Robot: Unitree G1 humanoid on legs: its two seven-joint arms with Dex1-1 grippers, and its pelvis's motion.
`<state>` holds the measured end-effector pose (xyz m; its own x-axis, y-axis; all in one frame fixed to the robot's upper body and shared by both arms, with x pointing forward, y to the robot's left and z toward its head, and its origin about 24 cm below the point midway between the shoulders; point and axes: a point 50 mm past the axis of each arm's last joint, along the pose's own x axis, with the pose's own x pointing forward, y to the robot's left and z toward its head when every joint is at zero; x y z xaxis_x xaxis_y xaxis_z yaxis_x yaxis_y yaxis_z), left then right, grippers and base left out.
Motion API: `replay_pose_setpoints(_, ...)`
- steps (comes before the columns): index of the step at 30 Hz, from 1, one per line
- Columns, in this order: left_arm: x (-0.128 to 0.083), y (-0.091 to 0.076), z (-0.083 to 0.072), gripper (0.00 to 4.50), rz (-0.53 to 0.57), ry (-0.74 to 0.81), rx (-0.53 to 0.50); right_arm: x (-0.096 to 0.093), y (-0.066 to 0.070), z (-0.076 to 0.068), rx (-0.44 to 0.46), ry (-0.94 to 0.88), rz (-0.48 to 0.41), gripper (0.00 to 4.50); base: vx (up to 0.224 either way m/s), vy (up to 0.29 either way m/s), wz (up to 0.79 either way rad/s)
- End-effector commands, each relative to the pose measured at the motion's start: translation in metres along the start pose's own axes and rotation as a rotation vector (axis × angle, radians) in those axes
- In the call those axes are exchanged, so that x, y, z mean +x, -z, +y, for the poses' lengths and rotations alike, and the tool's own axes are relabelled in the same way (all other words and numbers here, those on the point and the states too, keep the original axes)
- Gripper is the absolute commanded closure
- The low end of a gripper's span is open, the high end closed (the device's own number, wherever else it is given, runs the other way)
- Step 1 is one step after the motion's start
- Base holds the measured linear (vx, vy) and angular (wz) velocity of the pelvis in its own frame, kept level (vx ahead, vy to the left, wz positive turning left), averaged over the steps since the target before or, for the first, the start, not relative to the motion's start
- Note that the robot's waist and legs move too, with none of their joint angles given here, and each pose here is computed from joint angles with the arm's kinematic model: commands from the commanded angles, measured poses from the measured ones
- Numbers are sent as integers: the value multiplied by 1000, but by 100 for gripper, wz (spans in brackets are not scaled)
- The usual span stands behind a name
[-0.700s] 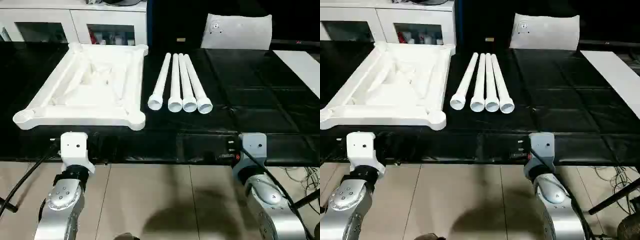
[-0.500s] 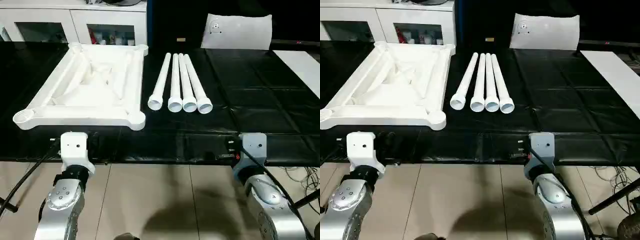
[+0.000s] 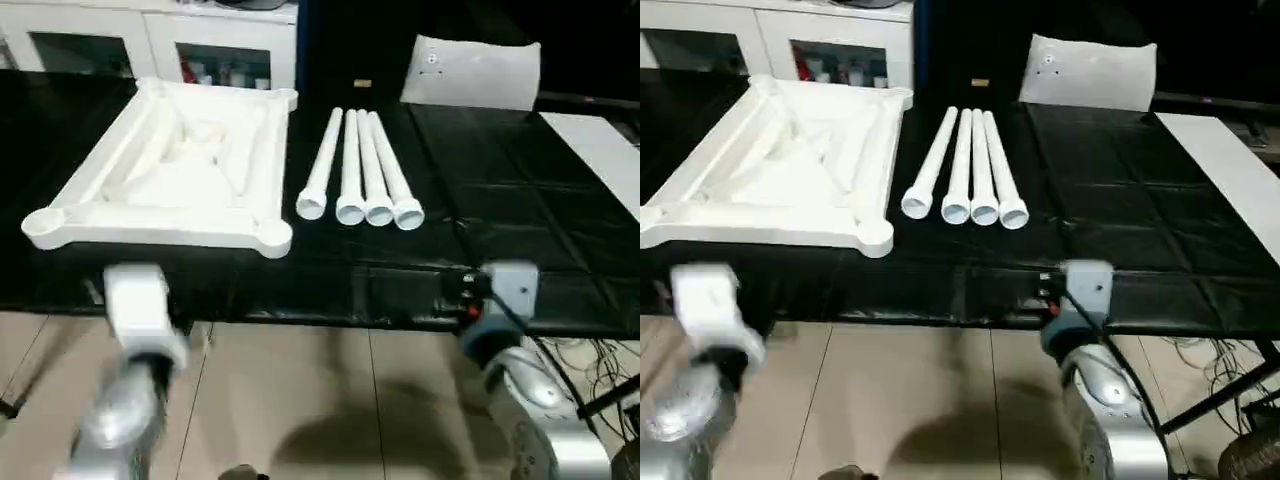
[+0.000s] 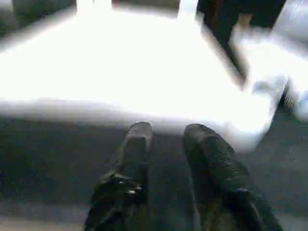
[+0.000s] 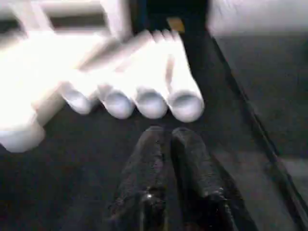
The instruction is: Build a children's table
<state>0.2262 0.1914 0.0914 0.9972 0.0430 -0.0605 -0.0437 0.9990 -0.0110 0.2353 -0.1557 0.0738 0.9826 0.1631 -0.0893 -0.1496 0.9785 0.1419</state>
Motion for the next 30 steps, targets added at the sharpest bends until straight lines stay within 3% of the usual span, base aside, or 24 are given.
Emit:
replay_pose_setpoints(1,2,-15,-1,289,-67,13,22,1,-14,-1,-53,-9,-62,384,0,0,0)
replay_pose_setpoints(3,10,-23,-8,276,-92,86,47,6,-18,11,-36,-102,-67,370,0,0,0)
replay_pose_setpoints(6,15,-26,-8,250,-104,95,90,9,-16,17,-90,-129,-52,341,0,0,0)
replay_pose_setpoints(12,13,-27,-5,196,-94,52,95,5,-10,27,-59,-211,17,290,0,0,0)
replay_pose_setpoints(15,14,-27,-11,162,-89,63,62,7,-27,18,-16,-130,-85,255,0,0,0)
replay_pose_setpoints(18,16,-26,-14,145,-94,95,114,6,-33,-1,-59,61,-152,241,0,0,0)
replay_pose_setpoints(21,15,-27,-17,117,-86,122,73,4,-32,-2,-27,77,-125,212,0,0,0)
replay_pose_setpoints(25,15,-28,-17,91,-76,108,83,4,-32,3,-15,46,-121,186,1,-6,-23)
replay_pose_setpoints(30,21,-26,-12,50,-75,81,89,7,-33,5,67,78,-151,145,-3,80,-54)
